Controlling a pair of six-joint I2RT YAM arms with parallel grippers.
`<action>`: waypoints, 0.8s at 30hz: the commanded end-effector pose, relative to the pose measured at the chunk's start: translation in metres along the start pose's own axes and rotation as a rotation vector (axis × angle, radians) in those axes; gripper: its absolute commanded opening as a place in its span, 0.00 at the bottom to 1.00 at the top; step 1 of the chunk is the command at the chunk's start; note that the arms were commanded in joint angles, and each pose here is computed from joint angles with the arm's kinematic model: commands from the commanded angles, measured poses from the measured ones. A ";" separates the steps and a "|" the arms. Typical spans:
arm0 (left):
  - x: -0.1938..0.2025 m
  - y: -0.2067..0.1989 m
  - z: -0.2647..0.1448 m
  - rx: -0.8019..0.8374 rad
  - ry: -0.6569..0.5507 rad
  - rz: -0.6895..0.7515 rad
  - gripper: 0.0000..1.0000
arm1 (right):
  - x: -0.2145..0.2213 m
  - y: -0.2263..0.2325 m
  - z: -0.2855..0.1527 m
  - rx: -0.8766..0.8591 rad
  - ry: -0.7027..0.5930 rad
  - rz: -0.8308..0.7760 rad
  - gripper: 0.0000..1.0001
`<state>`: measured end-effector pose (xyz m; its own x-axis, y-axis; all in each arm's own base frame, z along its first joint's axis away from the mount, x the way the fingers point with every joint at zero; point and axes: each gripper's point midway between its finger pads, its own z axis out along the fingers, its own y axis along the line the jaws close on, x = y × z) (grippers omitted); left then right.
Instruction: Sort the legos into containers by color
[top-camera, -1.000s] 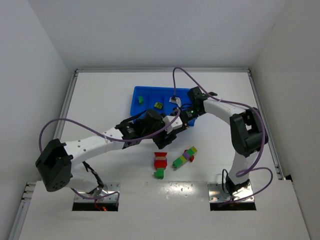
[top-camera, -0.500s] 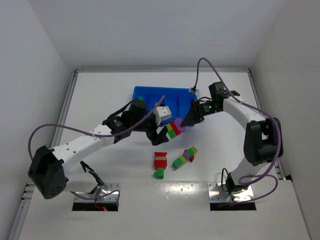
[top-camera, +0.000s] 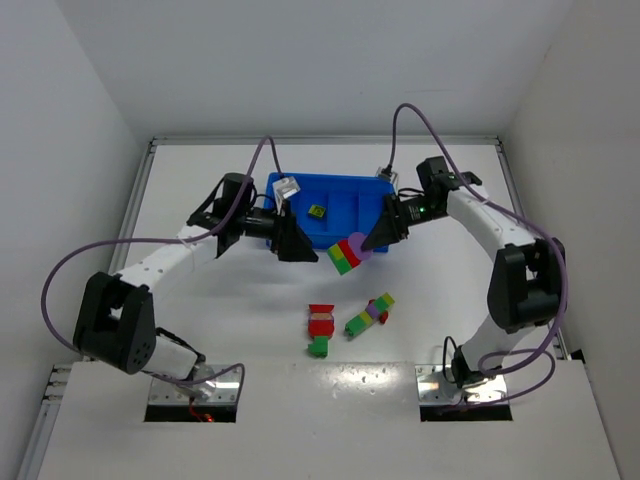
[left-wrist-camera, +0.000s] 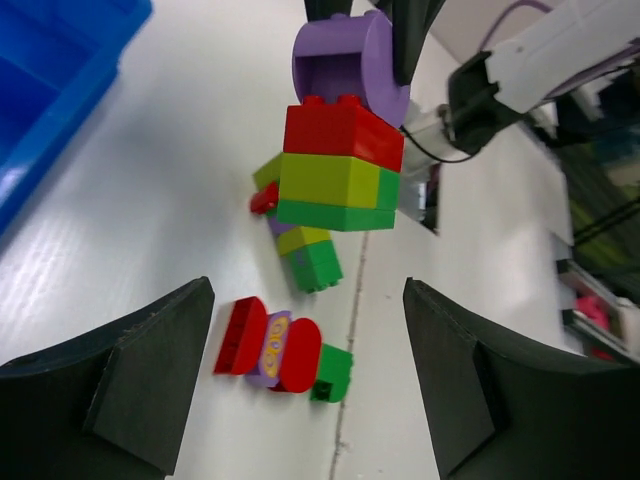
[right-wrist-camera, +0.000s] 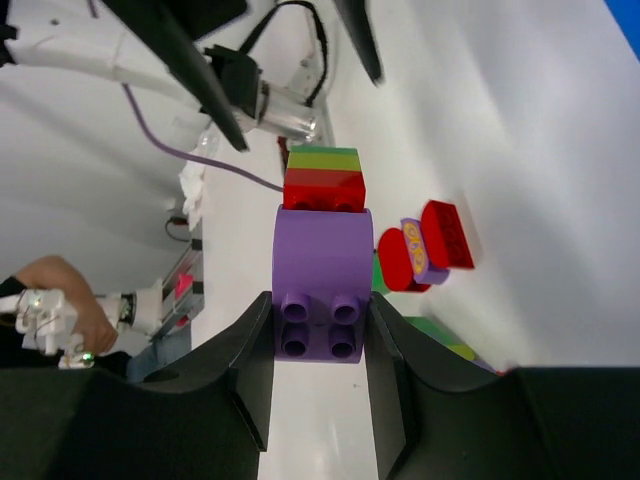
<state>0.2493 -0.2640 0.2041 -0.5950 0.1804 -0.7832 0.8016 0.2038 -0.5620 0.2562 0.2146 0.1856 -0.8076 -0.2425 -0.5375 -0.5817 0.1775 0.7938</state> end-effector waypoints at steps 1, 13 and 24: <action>-0.008 -0.018 0.002 0.158 -0.010 -0.020 0.82 | -0.014 0.023 0.003 -0.125 -0.018 -0.082 0.00; -0.009 -0.010 0.009 0.177 -0.008 -0.067 0.76 | -0.015 0.030 0.013 -0.141 0.008 -0.127 0.00; -0.003 -0.019 0.017 0.248 0.014 -0.074 0.61 | -0.015 0.032 0.018 -0.152 0.022 -0.132 0.00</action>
<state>0.2418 -0.2788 0.2044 -0.6904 0.1797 -0.7008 0.7178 0.0488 -0.6946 0.2428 0.2347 0.1959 -0.7726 -0.2984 -0.5605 -0.6035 0.0707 0.7942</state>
